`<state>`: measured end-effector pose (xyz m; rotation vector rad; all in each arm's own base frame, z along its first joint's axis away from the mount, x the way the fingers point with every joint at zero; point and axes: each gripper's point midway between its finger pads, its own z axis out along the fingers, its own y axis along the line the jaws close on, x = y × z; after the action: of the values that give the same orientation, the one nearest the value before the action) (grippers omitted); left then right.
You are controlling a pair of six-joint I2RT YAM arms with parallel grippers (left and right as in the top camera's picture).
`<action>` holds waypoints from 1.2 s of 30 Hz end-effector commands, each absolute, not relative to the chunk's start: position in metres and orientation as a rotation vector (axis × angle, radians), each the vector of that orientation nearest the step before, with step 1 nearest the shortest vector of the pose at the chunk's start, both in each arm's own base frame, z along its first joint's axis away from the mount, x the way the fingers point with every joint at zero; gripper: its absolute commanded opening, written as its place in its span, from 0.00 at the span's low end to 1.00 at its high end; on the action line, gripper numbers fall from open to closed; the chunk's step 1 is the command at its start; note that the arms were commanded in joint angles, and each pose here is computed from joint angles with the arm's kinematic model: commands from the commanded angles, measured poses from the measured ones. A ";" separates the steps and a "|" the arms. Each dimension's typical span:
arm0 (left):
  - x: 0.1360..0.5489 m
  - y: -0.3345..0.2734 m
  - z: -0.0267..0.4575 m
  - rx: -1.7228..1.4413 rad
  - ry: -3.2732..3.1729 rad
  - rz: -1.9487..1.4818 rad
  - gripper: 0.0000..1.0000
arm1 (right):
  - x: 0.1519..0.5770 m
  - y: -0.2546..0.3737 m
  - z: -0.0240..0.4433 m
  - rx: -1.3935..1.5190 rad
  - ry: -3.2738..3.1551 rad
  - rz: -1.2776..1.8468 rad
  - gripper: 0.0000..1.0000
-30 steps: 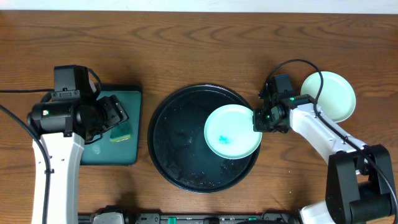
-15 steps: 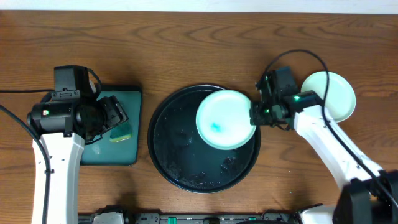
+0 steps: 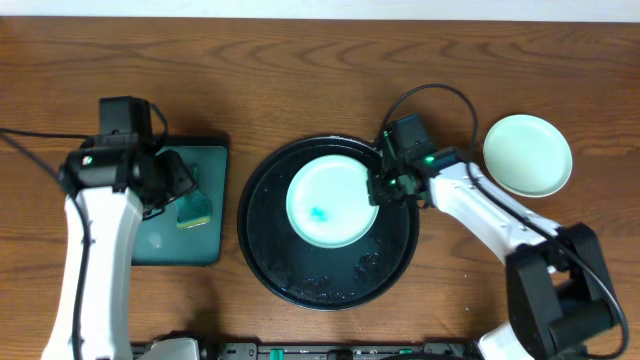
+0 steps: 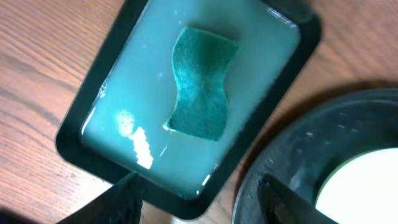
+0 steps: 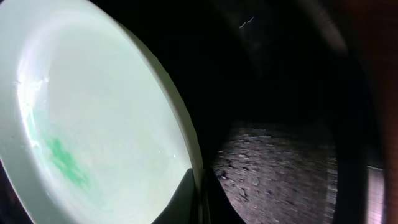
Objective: Clean dirty plates on tray and stack at the side
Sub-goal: 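Drag the green plate toward the black tray's center with the right gripper, then grasp the green sponge in the soapy water and lift it with the left gripper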
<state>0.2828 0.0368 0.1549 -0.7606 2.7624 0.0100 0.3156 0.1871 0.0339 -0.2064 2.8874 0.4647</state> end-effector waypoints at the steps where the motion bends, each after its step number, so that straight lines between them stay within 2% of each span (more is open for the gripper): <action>1: 0.286 0.043 0.129 -0.776 2.830 0.072 0.61 | 0.312 0.194 0.031 -0.210 2.895 0.495 0.01; 11: 0.305 0.041 0.044 -0.806 3.027 0.097 0.60 | 0.313 0.195 0.032 -0.209 2.889 0.497 0.01; 18: 0.314 0.037 0.007 -0.811 3.080 0.064 0.54 | 0.310 0.193 0.031 -0.208 2.906 0.491 0.01; 24: 0.320 0.038 0.003 -0.807 3.063 0.060 0.44 | 0.309 0.193 0.030 -0.209 2.910 0.489 0.01; 29: 0.320 0.038 0.003 -0.807 3.062 0.061 0.22 | 0.309 0.193 0.030 -0.208 2.910 0.489 0.01; 35: 0.319 0.038 0.003 -0.808 3.065 0.062 0.19 | 0.307 0.192 0.030 -0.208 2.920 0.485 0.01; 36: 0.318 0.038 0.003 -0.809 3.067 0.061 0.27 | 0.306 0.192 0.029 -0.208 2.922 0.485 0.01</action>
<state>0.3230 0.0406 0.0089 -0.8081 3.0441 0.0831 0.3086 0.1894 0.0285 -0.2136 2.9163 0.4705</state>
